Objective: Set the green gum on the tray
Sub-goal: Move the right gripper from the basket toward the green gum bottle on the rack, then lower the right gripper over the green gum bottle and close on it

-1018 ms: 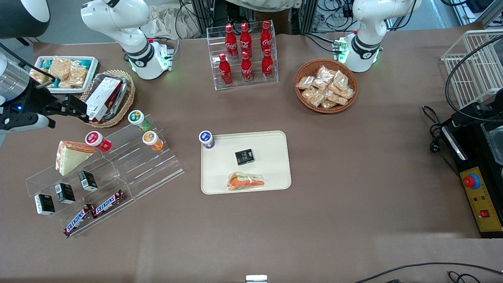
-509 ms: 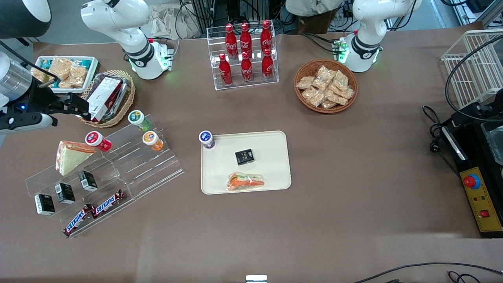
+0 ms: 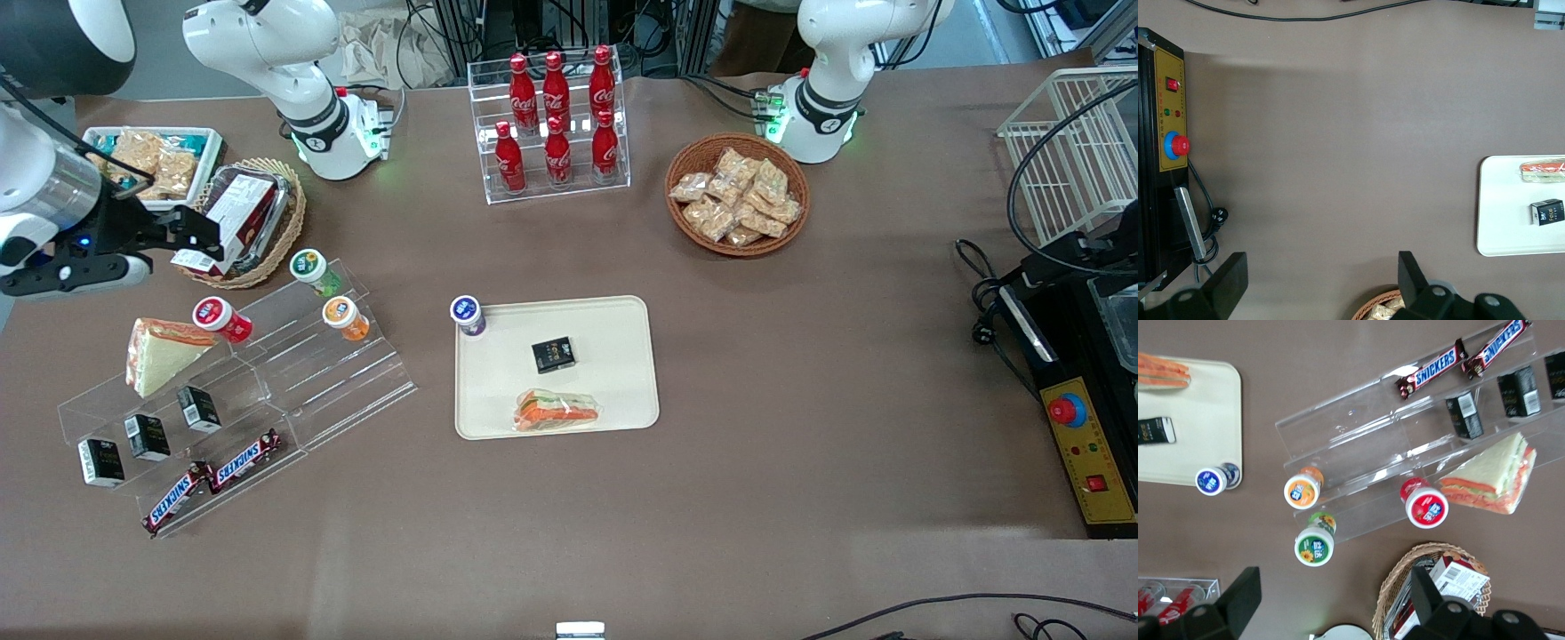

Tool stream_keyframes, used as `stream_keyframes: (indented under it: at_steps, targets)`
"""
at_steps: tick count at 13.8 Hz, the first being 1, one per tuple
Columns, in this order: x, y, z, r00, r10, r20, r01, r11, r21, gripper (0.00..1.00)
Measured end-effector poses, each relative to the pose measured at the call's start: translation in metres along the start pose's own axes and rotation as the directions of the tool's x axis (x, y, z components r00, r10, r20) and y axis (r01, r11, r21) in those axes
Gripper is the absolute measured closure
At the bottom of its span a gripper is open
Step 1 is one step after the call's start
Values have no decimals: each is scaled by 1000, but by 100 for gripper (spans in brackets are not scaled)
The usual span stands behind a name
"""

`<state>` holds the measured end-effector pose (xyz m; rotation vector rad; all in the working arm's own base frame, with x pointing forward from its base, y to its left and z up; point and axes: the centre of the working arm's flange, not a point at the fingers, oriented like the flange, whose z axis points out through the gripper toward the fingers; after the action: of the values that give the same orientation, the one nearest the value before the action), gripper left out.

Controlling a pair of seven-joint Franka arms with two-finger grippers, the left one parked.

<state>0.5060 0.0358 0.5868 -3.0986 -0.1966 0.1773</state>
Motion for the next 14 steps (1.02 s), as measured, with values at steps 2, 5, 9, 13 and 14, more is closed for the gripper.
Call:
stream_keyframes:
  at_steps: [2,5,9,13,14]
  targets:
    - [-16,-11,20,1000,-20,-2,20,1000,-1,0]
    - [-42,-23,60,999,-45,-13,45,999,-2,0]
    - [-59,-31,118,998,-62,-15,62,998,-5,0]
    - [-63,-43,167,998,-47,-43,47,999,-9,0]
    - [-64,-49,178,998,-42,-52,42,999,-10,0]
